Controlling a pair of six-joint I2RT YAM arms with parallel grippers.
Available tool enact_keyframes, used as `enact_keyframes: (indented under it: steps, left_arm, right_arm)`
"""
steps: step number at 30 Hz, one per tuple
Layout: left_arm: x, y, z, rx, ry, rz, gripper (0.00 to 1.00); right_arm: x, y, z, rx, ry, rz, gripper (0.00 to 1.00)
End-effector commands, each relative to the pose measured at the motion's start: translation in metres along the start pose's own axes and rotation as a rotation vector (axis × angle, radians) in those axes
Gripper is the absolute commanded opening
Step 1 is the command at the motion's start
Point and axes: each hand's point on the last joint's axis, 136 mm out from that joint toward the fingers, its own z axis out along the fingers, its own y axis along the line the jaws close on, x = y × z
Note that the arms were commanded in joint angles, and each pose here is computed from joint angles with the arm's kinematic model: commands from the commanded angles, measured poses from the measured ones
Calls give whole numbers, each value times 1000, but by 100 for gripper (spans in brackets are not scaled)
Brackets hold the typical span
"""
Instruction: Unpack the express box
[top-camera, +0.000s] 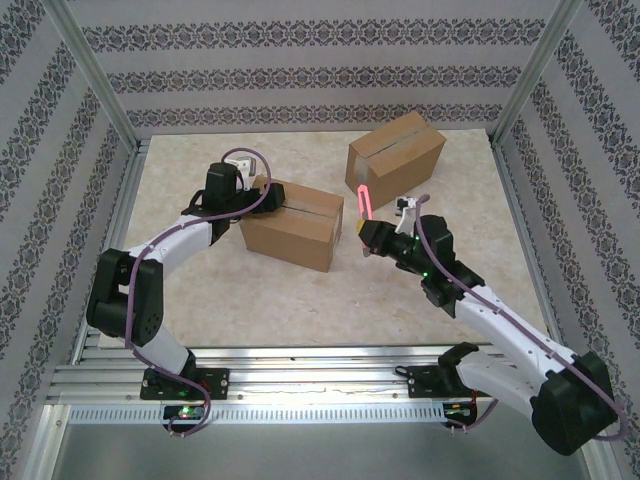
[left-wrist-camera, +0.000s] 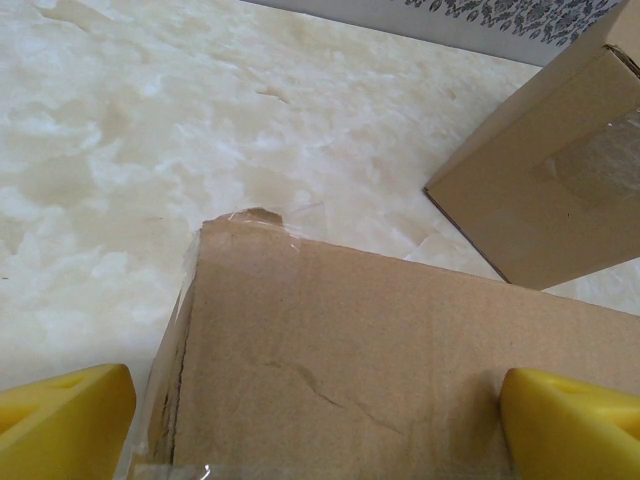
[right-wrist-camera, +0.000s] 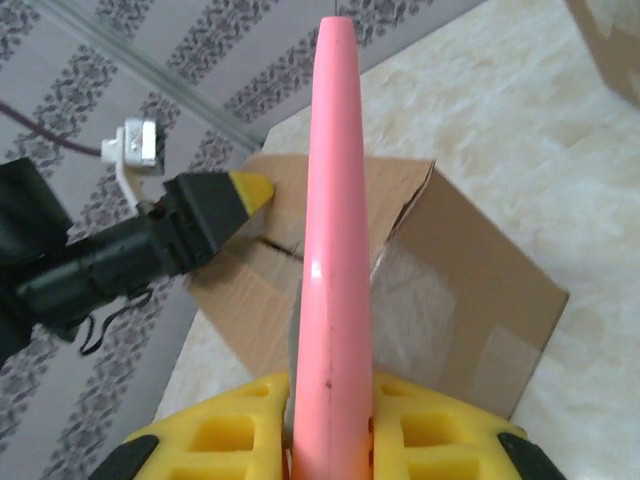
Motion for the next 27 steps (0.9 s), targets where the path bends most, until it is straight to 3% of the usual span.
enact_keyframes:
  steps: [1, 10, 27]
  left_arm:
    - [88, 27, 14, -93, 272, -49, 94]
    - [91, 28, 16, -94, 276, -60, 94]
    - [94, 29, 18, -91, 283, -64, 94]
  right_arm:
    - [35, 7, -12, -54, 195, 79, 0]
    - [50, -3, -8, 32, 291, 135, 0]
    - [50, -3, 1, 77, 277, 136, 0]
